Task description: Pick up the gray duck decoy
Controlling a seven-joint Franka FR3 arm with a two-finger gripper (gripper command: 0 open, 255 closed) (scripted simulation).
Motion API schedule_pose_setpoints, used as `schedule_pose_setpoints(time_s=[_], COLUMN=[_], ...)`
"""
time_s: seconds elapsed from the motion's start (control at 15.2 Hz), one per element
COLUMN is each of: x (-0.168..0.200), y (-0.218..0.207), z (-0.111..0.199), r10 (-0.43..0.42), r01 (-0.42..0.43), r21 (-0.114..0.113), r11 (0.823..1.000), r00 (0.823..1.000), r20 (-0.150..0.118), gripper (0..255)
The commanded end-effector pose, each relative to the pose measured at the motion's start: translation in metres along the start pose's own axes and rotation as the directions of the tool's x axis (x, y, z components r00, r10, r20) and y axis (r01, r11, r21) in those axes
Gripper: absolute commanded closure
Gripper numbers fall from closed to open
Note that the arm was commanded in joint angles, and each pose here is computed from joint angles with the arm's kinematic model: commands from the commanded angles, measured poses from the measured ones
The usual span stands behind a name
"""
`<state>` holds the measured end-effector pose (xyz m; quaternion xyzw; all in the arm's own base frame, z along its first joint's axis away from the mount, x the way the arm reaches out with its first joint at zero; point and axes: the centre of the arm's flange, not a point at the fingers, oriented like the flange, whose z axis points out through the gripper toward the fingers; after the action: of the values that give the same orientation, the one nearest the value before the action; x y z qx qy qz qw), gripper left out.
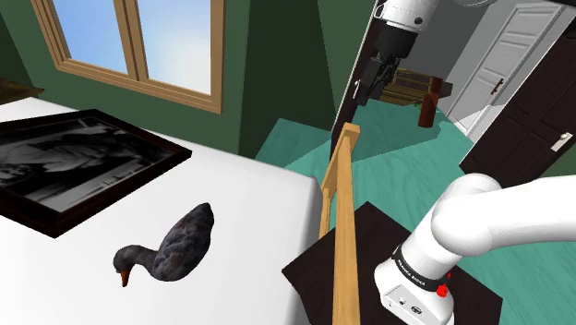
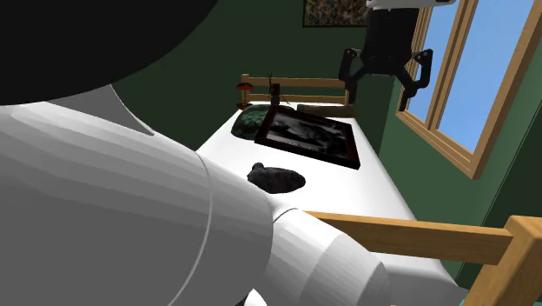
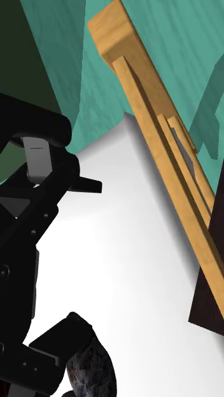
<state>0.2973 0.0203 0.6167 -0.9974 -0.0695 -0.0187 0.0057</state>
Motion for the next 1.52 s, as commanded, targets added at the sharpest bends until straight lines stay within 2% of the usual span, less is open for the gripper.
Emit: schedule_pose_setpoints(time_s=[0.0,0.73,1.45], x=[0.000,0.065,0.121], y=[0.000,-0.091,-0.190], z=[0.000,0.089,0.175], r10=[0.000,-0.107,-0.212], r01=[0.000,0.107,0.213], r21=[0.000,0.020,0.039], r11=[1.000,0.994,0.976], r00=[1.000,0.994,0.977], r20=[0.000,-0.008,-0.017], gripper=[0,0,0])
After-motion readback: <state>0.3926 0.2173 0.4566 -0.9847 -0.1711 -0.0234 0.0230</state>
